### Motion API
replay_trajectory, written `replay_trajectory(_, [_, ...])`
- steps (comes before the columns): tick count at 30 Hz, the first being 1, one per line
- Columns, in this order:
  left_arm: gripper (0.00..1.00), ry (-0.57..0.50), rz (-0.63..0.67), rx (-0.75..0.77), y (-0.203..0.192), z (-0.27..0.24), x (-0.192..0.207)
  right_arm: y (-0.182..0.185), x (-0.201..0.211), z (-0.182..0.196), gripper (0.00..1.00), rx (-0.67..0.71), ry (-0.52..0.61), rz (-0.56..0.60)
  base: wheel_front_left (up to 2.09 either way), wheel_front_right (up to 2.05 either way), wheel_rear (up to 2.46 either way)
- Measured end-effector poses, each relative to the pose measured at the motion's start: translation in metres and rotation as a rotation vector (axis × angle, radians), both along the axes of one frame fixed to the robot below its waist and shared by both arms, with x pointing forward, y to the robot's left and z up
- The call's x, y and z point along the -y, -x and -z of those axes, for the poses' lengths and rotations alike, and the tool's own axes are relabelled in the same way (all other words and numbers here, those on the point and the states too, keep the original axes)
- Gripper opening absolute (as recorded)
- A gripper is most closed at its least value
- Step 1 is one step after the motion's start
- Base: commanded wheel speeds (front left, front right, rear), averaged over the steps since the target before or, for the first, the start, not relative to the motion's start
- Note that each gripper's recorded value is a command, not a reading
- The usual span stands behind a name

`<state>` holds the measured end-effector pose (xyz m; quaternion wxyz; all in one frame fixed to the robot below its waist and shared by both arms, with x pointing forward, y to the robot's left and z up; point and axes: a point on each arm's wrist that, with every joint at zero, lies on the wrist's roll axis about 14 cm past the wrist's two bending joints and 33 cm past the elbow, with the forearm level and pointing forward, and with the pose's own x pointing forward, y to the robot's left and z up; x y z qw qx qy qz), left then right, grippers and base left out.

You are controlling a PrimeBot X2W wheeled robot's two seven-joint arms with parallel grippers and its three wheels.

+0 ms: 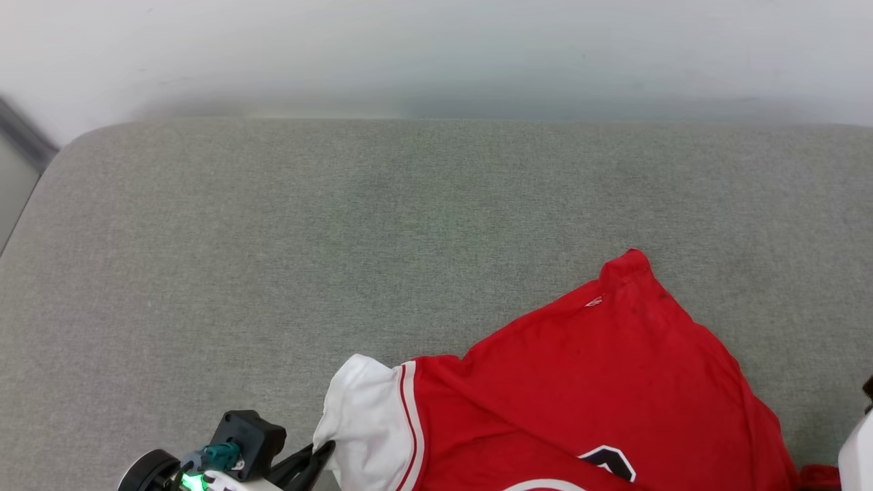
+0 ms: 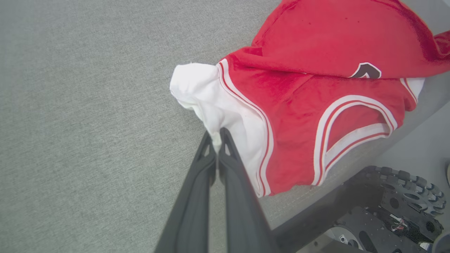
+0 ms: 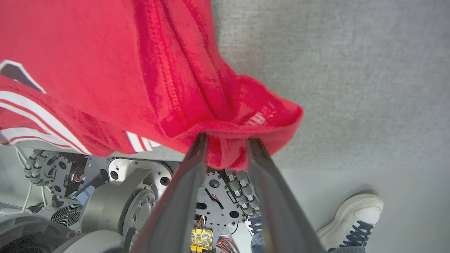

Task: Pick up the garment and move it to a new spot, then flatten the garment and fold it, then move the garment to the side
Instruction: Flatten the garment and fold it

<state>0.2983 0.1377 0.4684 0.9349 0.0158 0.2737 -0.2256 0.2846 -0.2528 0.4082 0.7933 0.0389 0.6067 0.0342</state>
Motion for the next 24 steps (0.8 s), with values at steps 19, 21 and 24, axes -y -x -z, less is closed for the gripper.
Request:
replay_trajectory(19, [0.0,-0.022,-0.002,0.025,-0.014,-0.007,-0.002,-0.167,-0.098,-0.055,1.0,0.296,-0.08,-0.284,0.0,0.0,0.0])
replay_trajectory(21, [0.0,-0.023,-0.008,0.025,-0.018,-0.006,-0.004,-0.182,-0.103,-0.045,1.0,0.274,-0.07,-0.292,0.0,0.0,0.0])
replay_trajectory(24, [0.0,-0.026,-0.018,0.013,-0.021,-0.001,-0.006,-0.198,-0.111,-0.027,1.0,0.231,-0.054,-0.318,0.0,0.0,0.0])
